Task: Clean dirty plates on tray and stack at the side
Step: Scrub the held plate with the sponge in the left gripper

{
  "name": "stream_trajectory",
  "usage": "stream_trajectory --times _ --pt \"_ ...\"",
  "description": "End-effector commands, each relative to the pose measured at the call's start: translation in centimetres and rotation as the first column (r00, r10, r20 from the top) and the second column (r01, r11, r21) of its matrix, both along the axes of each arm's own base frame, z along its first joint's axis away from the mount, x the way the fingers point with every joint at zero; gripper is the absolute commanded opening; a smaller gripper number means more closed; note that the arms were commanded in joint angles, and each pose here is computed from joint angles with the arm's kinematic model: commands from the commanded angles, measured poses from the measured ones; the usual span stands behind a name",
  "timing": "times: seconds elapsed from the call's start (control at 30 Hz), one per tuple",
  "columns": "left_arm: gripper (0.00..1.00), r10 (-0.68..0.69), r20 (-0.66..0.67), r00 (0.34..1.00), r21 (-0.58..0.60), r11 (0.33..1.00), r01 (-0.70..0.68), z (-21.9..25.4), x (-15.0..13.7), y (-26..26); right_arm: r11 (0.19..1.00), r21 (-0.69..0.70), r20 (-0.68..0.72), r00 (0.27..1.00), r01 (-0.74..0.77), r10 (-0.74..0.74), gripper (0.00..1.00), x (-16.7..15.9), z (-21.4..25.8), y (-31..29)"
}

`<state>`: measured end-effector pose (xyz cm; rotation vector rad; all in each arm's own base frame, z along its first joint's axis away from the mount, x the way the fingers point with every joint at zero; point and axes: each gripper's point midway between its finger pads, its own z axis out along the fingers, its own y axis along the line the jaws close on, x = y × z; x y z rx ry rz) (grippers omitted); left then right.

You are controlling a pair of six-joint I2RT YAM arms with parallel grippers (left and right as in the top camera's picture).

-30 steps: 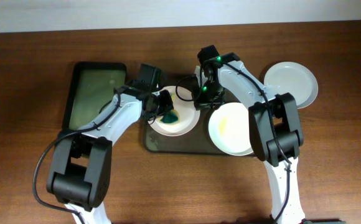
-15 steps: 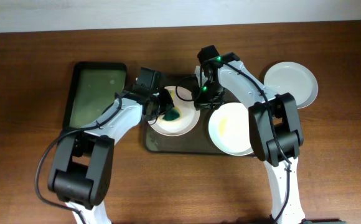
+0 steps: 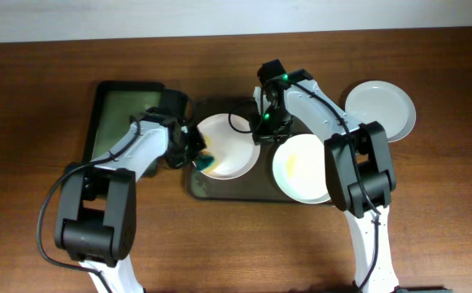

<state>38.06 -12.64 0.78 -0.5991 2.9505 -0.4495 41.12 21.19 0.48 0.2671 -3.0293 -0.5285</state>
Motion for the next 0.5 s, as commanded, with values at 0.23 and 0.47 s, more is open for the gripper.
stream_trajectory --times 0.23,0.47 --pt "0.00 -0.084 0.238 0.968 -0.039 0.995 0.096 7.1 4.3 -0.8 0.996 -0.087 -0.035 0.999 0.000 -0.003 0.04 -0.9 -2.4 -1.4" --pt "0.00 -0.151 0.302 0.941 -0.057 0.983 0.176 5.7 5.4 -5.9 0.997 -0.082 -0.032 0.999 0.009 -0.011 0.04 -0.8 -2.4 -1.3"
